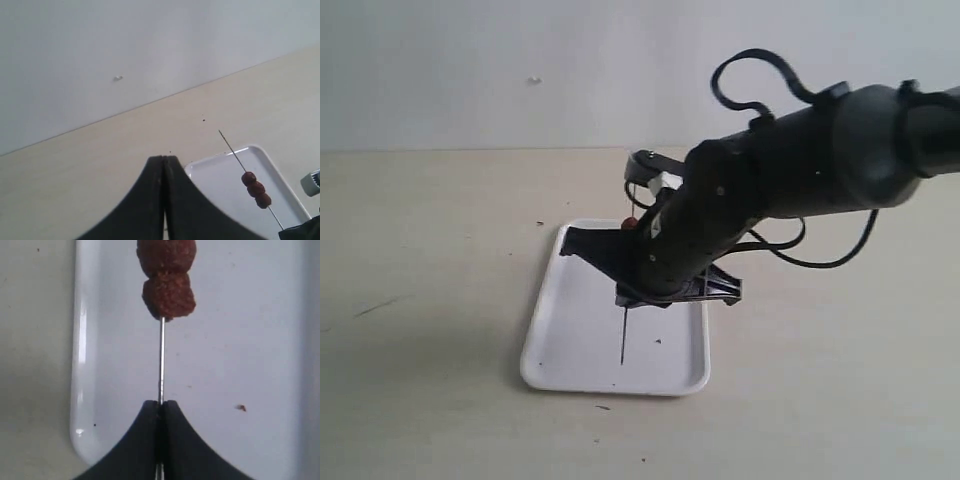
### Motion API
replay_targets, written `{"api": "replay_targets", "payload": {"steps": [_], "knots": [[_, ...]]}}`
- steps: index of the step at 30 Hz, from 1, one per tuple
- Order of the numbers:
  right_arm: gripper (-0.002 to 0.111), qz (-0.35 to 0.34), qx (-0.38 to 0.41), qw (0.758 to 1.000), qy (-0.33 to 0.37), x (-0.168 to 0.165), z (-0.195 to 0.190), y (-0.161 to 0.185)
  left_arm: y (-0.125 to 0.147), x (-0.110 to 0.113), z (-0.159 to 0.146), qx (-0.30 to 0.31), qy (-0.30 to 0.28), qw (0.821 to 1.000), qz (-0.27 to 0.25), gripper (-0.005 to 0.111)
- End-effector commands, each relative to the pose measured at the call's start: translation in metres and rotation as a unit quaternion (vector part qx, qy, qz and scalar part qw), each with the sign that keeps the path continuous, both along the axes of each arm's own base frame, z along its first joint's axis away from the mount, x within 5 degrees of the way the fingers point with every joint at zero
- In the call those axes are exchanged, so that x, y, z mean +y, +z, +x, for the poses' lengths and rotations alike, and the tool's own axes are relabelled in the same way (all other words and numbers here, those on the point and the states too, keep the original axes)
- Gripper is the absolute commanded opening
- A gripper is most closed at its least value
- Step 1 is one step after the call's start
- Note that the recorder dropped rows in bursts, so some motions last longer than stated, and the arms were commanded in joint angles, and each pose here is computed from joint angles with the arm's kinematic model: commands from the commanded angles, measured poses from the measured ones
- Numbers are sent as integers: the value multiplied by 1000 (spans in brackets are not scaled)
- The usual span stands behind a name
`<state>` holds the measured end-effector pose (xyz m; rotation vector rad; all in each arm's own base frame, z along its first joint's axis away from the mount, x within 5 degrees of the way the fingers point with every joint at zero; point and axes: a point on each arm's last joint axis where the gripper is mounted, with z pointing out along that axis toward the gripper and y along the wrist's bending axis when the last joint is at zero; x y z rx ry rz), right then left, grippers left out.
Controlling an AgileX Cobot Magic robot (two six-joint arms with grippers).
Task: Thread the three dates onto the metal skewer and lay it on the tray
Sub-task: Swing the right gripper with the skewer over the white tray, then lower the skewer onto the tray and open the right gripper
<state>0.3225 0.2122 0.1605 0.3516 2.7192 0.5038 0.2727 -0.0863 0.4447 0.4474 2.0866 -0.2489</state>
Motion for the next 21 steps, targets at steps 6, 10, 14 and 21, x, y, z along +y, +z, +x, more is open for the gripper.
{"api": "replay_targets", "payload": {"steps": [6,10,14,21], "knots": [[0,-75,-3,997,-36,20,2,-16,-16,28,-2,12,50,999,8,0],[0,-81,5,996,-34,21,3,-26,-16,32,-4,8,50,999,16,0],[0,-84,11,996,-33,21,3,-34,-16,32,-4,7,48,999,19,0],[18,-93,5,995,-25,21,4,-35,-16,32,-4,5,49,999,18,0]]}}
